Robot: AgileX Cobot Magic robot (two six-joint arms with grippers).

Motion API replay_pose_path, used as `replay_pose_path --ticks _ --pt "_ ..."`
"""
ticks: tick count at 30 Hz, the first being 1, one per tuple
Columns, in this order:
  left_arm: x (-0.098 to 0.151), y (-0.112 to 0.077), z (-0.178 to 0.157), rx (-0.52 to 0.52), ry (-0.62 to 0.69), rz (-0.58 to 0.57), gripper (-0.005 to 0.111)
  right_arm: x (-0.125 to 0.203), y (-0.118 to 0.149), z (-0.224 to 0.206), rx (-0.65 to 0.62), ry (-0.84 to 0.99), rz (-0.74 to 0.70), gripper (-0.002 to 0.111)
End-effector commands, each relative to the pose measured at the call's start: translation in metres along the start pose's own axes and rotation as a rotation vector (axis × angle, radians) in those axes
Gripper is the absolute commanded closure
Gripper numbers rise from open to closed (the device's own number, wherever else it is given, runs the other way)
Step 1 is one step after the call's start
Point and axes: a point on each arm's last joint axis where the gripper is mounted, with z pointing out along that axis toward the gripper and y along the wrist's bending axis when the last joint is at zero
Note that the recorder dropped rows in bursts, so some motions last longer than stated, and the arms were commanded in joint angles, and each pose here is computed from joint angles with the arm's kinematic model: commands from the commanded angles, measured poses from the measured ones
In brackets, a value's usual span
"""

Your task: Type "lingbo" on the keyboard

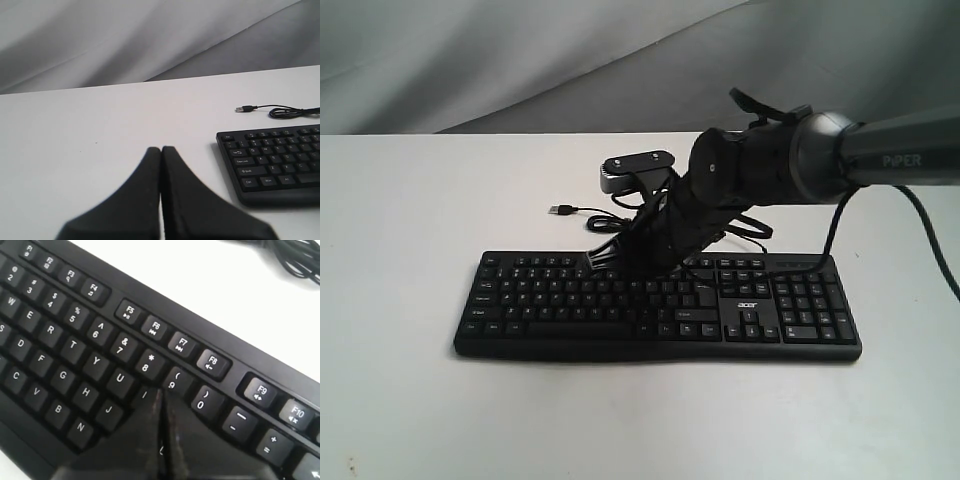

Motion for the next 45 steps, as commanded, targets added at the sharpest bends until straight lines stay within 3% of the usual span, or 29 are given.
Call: replay_pose_path --ticks 1,21,28,33,40,45 --pt "0.001 0.0 0.0 0.001 -0.003 -0.012 0.106 -0.001 -0.002 0.0 0.004 -0.017 -0.002 0.108" --pt "0.001 0.0 0.0 0.001 -0.003 -0.012 0.106 0.006 -0.004 0.011 -0.002 0.028 0.017 0.108" --pt "0.001 0.0 0.0 0.001 -0.003 -0.012 0.106 -0.019 0.009 -0.05 -0.009 -0.129 -0.046 0.108" --pt "0.001 0.0 0.0 0.001 -0.003 -0.012 0.106 -0.01 0.009 -0.083 0.018 -0.282 -0.046 0.108" --pt "0.001 0.0 0.0 0.001 -0.003 -0.012 0.106 0.053 0.008 -0.165 0.117 -0.739 -0.117 0.108" --pt "0.001 0.0 0.0 0.001 -0.003 -0.012 0.106 0.085 0.006 -0.208 0.13 -0.912 -0.109 0.108"
